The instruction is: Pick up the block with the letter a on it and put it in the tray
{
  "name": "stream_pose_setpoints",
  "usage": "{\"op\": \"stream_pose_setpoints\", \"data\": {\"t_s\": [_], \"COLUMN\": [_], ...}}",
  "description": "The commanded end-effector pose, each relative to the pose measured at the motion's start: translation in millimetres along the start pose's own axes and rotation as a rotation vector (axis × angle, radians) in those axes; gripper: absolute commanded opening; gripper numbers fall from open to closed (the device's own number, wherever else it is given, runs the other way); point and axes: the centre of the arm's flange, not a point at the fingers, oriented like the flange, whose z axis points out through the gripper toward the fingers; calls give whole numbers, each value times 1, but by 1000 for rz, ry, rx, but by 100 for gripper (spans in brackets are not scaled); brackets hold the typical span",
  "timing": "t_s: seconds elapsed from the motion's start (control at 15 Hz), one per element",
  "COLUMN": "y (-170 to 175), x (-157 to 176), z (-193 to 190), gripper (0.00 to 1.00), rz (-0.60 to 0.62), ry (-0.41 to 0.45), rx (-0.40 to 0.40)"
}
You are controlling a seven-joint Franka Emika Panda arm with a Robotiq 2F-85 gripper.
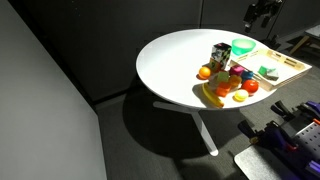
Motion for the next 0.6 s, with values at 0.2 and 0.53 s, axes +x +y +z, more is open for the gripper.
{"op": "stream_pose_setpoints", "data": {"t_s": [0.2,0.53], "y": [4,16], "x": [23,53], "z": [4,4], "gripper": [100,100], "rz": [-6,18], "ry": [-17,-12], "rx": [-1,-13]}}
